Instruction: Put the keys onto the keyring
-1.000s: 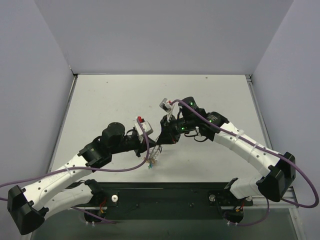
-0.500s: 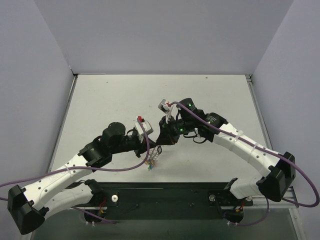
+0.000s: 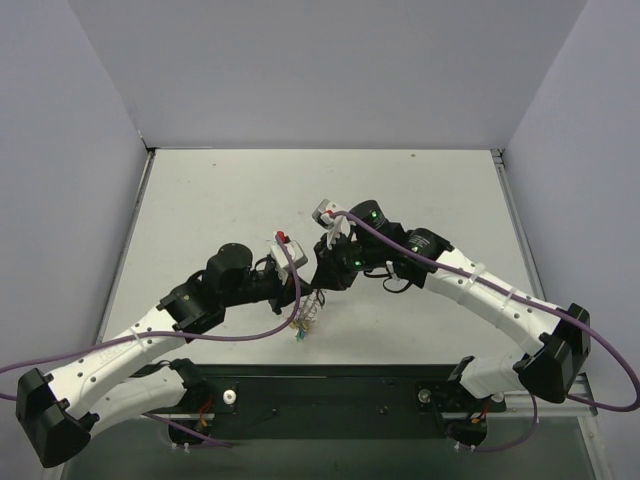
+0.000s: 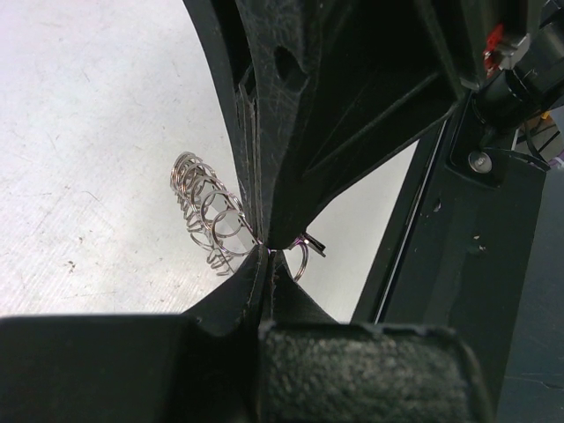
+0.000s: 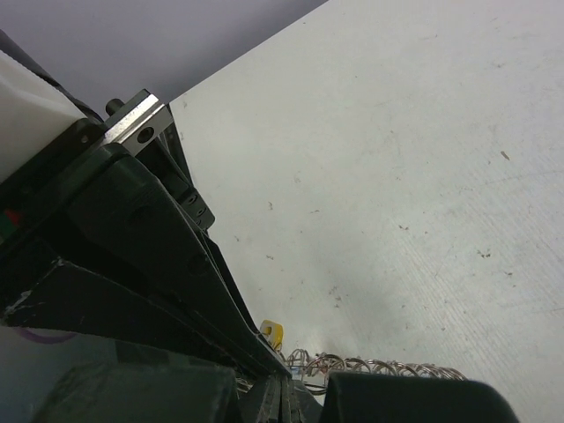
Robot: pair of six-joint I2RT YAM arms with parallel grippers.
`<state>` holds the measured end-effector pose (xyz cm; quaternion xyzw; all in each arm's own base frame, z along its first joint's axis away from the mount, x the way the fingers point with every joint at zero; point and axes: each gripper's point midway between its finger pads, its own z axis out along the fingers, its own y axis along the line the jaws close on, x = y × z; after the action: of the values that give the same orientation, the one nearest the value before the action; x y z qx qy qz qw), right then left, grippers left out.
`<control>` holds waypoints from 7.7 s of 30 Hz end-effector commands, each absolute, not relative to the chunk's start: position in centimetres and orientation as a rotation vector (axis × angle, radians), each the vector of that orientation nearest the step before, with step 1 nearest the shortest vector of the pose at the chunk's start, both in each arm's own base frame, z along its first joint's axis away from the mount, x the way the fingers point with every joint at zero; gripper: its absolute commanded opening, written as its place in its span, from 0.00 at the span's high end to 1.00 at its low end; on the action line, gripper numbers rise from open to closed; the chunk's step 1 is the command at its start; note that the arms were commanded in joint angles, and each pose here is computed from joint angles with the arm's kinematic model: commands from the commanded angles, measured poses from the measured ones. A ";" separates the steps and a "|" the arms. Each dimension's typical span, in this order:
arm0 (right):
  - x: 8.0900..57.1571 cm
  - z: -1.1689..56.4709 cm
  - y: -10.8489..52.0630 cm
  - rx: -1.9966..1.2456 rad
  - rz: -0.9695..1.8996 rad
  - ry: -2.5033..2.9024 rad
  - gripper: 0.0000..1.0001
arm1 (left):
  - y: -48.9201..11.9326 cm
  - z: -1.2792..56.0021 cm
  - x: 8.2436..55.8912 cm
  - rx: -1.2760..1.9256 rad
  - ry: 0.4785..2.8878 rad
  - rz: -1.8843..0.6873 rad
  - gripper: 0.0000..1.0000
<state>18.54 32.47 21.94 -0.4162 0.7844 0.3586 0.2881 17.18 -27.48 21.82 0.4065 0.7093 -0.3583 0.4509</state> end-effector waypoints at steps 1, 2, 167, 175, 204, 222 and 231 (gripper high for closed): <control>19.9 23.7 32.1 -1.069 0.870 2.041 1.00 | -28.6 27.3 17.0 0.976 1.585 -0.957 1.00; 19.9 23.6 32.0 -1.070 0.868 2.042 1.00 | -28.6 27.4 17.0 0.974 1.579 -0.957 1.00; 15.2 27.1 29.5 -1.522 0.923 1.513 1.00 | -29.1 29.2 12.4 1.487 1.659 -1.079 0.61; 15.1 27.2 29.5 -1.521 0.925 1.511 1.00 | -29.9 28.8 12.5 1.481 1.639 -1.114 0.64; 14.9 27.3 29.3 -1.518 0.929 1.499 1.00 | -31.6 26.5 14.7 1.448 1.660 -1.077 0.70; 14.9 27.4 29.3 -1.507 0.925 1.492 1.00 | -32.3 25.6 14.6 1.400 1.668 -1.125 0.70; 14.8 27.3 29.3 -1.508 0.930 1.493 1.00 | -32.6 26.0 14.7 1.391 1.652 -1.135 0.88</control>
<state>14.96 28.45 24.09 -0.5883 0.6374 0.3518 0.3520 14.34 -31.61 24.29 0.5346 0.6594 -0.4241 0.3155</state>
